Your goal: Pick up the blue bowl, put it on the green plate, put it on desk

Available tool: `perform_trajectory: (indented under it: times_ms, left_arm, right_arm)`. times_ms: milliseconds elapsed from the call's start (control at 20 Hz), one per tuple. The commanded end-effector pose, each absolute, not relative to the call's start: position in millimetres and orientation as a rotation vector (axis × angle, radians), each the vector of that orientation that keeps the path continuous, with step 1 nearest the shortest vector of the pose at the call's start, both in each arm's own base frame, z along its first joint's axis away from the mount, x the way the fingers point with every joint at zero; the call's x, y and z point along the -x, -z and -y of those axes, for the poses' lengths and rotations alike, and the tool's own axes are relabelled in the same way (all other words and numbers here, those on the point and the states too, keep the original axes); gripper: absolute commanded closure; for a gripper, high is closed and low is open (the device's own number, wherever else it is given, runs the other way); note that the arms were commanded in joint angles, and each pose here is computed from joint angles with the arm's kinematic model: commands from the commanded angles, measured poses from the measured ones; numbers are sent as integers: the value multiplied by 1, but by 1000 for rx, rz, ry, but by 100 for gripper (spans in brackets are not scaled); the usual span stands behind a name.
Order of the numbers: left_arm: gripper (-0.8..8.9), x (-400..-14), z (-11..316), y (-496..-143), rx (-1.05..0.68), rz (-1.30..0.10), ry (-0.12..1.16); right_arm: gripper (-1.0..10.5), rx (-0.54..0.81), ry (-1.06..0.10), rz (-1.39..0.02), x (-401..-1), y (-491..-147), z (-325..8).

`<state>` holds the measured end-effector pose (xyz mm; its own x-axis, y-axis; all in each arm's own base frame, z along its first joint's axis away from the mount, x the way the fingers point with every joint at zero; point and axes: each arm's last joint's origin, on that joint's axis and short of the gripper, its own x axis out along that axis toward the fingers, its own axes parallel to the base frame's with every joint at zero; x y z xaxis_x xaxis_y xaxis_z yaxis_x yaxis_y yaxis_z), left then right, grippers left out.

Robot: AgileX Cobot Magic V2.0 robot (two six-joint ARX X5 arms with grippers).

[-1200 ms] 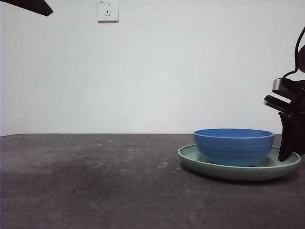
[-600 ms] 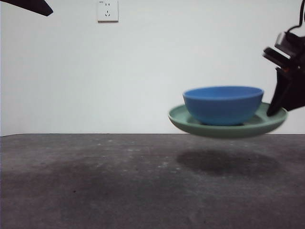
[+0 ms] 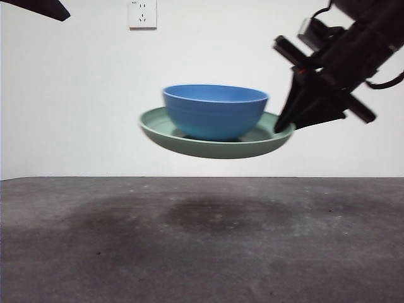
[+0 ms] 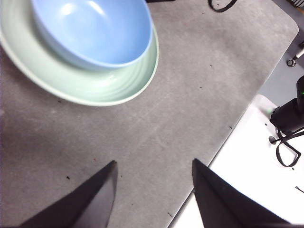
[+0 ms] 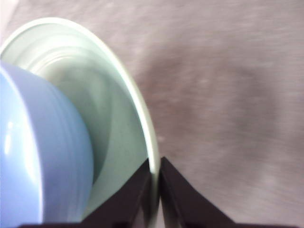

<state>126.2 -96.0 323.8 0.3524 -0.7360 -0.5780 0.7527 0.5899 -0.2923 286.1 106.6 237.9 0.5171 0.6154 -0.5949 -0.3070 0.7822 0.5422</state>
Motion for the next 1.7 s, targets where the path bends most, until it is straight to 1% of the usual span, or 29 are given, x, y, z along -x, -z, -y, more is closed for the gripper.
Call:
perform_trajectory:
  times_ms: [50, 250, 600, 700, 900, 1000, 1100, 1150, 1300, 1400, 1550, 1700]
  left_arm:
    - [565, -127, 98, -326, -30, -719, 975]
    - [565, -127, 98, -326, -30, -719, 975]
    - [565, -127, 98, -326, -30, -720, 975]
    - [565, -127, 98, -326, -30, -720, 975]
    - [565, -127, 98, -326, -30, -721, 975]
    - [565, -127, 98, -326, -30, -722, 975]
    - [565, -127, 98, -326, -30, -722, 975]
    - [565, -127, 98, -326, -30, -722, 975]
    - [564, -127, 98, -326, -30, -724, 975]
    - [565, -127, 98, -326, -30, -724, 975]
    - [565, -127, 98, -326, -31, -723, 975]
    - [565, -127, 98, -326, -31, -723, 975]
  right_arm:
    - [937, -422, -563, -883, -294, -230, -123]
    - [937, -444, -554, -920, -305, -206, -138]
    - [937, -459, -506, -1017, -321, -159, -146]
    - [937, -457, -497, -1038, -323, -151, -147]
    - [936, -457, -495, -1043, -322, -150, -146]
    - [903, -457, -498, -1045, -322, -150, -147]
    - [782, -457, -500, -1047, -322, -150, -148]
    - [763, -456, -500, -1048, -321, -151, -148]
    - [763, -454, -497, -1048, -320, -155, -147]
    - [763, -448, -494, -1031, -316, -165, -145]
    - [763, -396, -478, -975, -306, -193, -138]
    - [763, -332, -528, -903, -286, -231, -129]
